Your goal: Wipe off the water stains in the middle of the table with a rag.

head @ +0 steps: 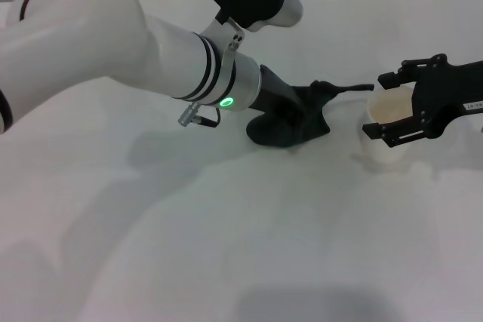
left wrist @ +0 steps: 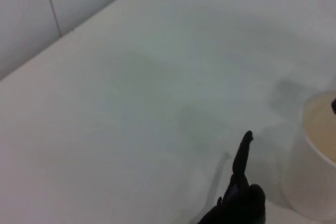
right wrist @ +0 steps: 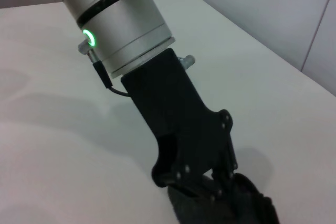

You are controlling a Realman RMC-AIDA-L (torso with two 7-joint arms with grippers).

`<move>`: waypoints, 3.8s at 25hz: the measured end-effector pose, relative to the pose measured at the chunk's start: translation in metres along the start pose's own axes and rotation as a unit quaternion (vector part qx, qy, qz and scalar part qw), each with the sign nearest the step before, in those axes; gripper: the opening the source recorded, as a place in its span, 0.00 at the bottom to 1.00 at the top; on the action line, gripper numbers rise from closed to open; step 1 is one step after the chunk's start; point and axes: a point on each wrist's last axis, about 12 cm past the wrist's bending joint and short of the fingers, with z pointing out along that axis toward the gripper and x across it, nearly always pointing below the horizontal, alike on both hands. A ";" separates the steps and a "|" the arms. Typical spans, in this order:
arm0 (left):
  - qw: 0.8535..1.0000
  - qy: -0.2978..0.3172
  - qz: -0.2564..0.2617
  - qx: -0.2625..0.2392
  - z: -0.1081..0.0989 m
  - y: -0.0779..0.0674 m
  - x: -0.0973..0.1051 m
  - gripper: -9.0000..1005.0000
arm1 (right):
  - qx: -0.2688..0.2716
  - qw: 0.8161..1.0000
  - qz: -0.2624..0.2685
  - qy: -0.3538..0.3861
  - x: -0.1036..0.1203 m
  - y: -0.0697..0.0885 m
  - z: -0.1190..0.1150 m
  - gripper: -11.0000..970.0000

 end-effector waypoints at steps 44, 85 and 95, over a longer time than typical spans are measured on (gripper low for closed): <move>0.975 0.193 -0.076 -0.084 -0.061 0.042 0.019 0.24 | 0.002 1.000 -0.005 -0.001 -0.003 -0.002 -0.001 0.90; 0.976 -0.070 -0.206 0.026 -0.150 0.057 0.088 0.88 | 0.003 1.000 -0.001 -0.004 -0.003 0.000 -0.002 0.90; 0.977 -0.128 -0.158 0.072 -0.139 0.057 0.157 0.88 | -0.007 1.000 0.001 -0.010 -0.003 0.004 -0.002 0.90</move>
